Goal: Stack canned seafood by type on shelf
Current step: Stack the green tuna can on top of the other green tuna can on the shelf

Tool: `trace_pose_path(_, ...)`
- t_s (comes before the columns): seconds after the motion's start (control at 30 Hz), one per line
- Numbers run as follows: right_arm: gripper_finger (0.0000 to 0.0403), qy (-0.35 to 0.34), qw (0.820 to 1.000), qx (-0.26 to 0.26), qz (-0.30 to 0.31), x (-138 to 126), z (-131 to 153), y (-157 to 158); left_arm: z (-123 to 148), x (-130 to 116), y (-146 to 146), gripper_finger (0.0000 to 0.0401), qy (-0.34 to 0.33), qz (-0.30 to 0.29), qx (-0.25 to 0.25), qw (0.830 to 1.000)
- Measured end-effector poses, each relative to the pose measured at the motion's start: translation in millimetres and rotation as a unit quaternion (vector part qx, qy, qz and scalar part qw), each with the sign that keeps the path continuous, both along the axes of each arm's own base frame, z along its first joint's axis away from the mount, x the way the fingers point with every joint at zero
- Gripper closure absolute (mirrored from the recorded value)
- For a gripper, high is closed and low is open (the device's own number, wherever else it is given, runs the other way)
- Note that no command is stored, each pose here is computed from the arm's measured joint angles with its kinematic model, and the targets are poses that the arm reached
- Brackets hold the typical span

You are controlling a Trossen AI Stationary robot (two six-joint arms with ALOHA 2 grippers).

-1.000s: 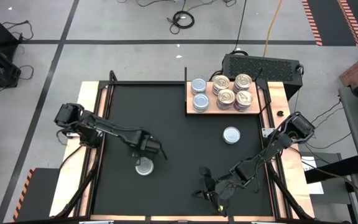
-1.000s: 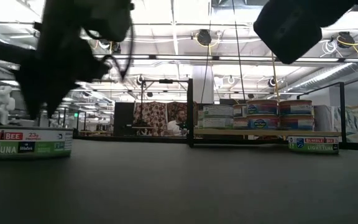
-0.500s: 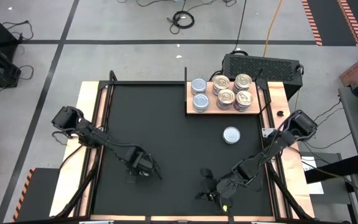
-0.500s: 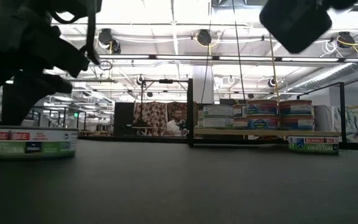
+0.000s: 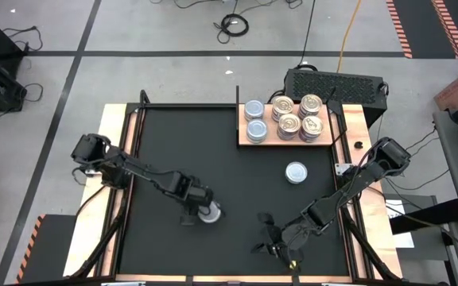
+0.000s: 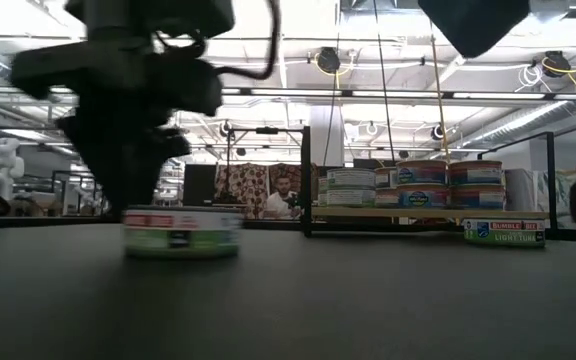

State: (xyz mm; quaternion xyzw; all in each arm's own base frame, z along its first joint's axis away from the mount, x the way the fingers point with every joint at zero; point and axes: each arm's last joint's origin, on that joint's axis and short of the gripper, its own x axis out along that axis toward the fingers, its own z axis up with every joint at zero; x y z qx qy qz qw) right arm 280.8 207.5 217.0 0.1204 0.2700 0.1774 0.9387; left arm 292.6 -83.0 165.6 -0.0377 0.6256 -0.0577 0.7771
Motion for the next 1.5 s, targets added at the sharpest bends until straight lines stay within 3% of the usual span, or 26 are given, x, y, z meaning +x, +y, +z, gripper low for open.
trace_pose_path(0.13, 0.0403, 0.011, 0.999, -0.028, -0.024, -1, -4, -3, 9, 11, 15, 0.0228, -0.016, 0.027, -0.015, 0.999)
trace_pose_path(0.23, 0.0403, 0.031, 0.998, -0.036, -0.038, -3, -8, -5, 13, 10, 29, 0.0228, 0.028, 0.100, -0.045, 0.994)
trace_pose_path(0.33, 0.0403, 0.040, 0.998, -0.039, -0.040, -4, -9, -5, 15, 9, 39, 0.0228, 0.067, 0.142, -0.107, 0.982)
trace_pose_path(0.47, 0.0403, 0.041, 0.998, -0.041, -0.038, -4, -10, -5, 18, 17, 42, 0.0228, 0.049, 0.137, -0.197, 0.969)
trace_pose_path(0.53, 0.0403, 0.042, 0.998, -0.041, -0.037, -4, -10, -5, 24, 23, 41, 0.0228, 0.016, 0.133, -0.218, 0.967)
trace_pose_path(0.67, 0.0403, 0.050, 0.997, -0.044, -0.034, -7, -11, -3, 35, 25, 43, 0.0228, -0.028, 0.149, -0.220, 0.964)
trace_pose_path(0.87, 0.0403, 0.055, 0.997, -0.053, -0.023, -11, -13, 1, 19, 5, 57, 0.0228, -0.004, 0.219, -0.203, 0.954)
trace_pose_path(0.97, 0.0403, 0.057, 0.997, -0.056, -0.020, -12, -13, 2, 7, -4, 60, 0.0228, -0.027, 0.250, -0.222, 0.942)
trace_pose_path(1.03, 0.0403, 0.058, 0.996, -0.059, -0.018, -13, -13, 2, 11, -3, 61, 0.0228, -0.085, 0.253, -0.245, 0.932)
trace_pose_path(1.17, 0.0403, 0.057, 0.996, -0.064, -0.016, -13, -14, 2, 6, -9, 64, 0.0228, -0.106, 0.309, -0.225, 0.918)
trace_pose_path(1.3, 0.0403, 0.049, 0.996, -0.067, -0.012, -12, -13, 2, 1, -11, 63, 0.0228, -0.101, 0.334, -0.194, 0.917)
trace_pose_path(1.5, 0.0403, 0.046, 0.997, -0.063, -0.015, -11, -12, 2, -4, -8, 53, 0.0228, -0.104, 0.305, -0.197, 0.926)
